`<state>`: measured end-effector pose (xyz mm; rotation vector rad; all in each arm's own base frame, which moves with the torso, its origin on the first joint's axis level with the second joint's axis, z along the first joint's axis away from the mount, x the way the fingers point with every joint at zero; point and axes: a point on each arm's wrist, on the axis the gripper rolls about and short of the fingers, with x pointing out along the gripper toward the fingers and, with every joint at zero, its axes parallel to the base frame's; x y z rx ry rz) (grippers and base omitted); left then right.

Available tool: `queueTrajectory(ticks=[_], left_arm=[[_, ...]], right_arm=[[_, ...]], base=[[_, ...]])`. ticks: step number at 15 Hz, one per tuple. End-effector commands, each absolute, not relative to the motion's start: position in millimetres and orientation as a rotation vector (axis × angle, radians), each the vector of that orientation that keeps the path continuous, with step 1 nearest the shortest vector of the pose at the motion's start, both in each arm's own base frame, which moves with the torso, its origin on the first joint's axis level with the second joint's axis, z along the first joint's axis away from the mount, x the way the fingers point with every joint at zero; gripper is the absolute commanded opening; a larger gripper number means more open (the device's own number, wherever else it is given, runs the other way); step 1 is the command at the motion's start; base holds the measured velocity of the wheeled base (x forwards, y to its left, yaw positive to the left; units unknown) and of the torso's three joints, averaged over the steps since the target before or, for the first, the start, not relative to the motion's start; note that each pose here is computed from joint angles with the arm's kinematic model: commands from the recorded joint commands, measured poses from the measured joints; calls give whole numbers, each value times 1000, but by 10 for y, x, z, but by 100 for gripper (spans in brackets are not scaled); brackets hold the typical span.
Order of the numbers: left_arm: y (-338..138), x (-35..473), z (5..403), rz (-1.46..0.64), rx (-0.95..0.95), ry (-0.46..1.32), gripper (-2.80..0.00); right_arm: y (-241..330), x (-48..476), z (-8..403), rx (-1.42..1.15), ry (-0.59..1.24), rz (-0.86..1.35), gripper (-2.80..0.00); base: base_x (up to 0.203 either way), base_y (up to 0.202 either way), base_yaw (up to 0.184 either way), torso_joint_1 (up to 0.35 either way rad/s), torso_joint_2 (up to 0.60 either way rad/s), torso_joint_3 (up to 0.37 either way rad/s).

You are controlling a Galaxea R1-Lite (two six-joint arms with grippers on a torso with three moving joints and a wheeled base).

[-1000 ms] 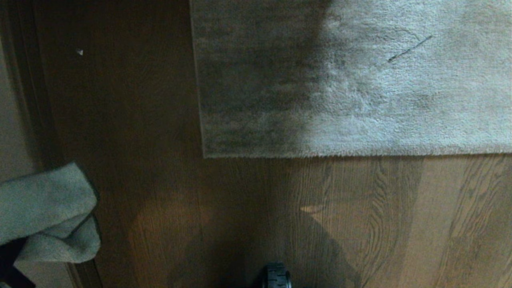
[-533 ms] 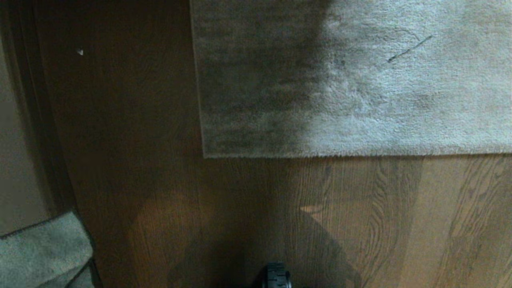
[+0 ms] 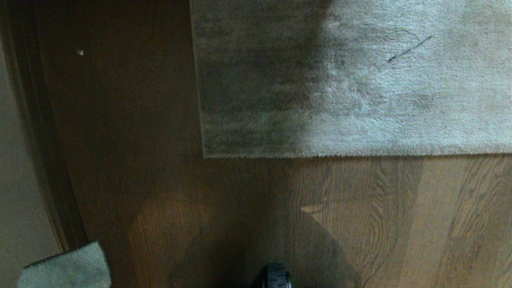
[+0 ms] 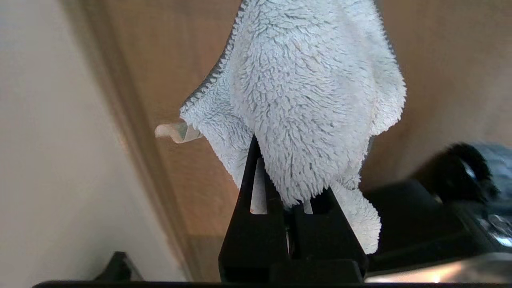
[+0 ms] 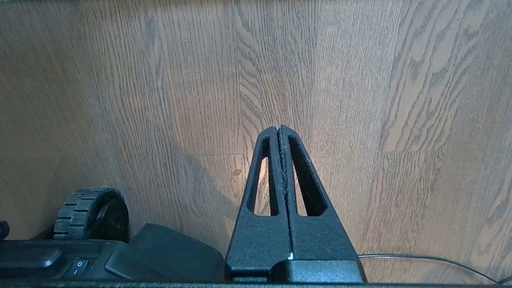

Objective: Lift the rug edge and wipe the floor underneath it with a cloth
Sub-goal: Lift up the carpet

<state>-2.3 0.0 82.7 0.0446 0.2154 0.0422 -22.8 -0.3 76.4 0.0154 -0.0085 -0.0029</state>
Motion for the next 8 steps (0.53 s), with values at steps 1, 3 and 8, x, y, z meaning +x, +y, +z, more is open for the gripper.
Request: queueTrajectory(ticks=[1, 3, 8], left_arm=[[-3, -101, 799, 6, 46, 147, -280], [-2, -160, 785, 1, 29, 78, -280], [0, -229, 765, 2, 21, -8, -280]], right_arm=[[-3, -228, 764, 15, -9, -3, -280], [-3, -228, 764, 15, -9, -3, -280], [-3, -228, 764, 15, -9, -3, -280]], base=[[0, 0, 0, 0, 0, 0], [0, 0, 0, 0, 0, 0], [0, 0, 0, 0, 0, 0]])
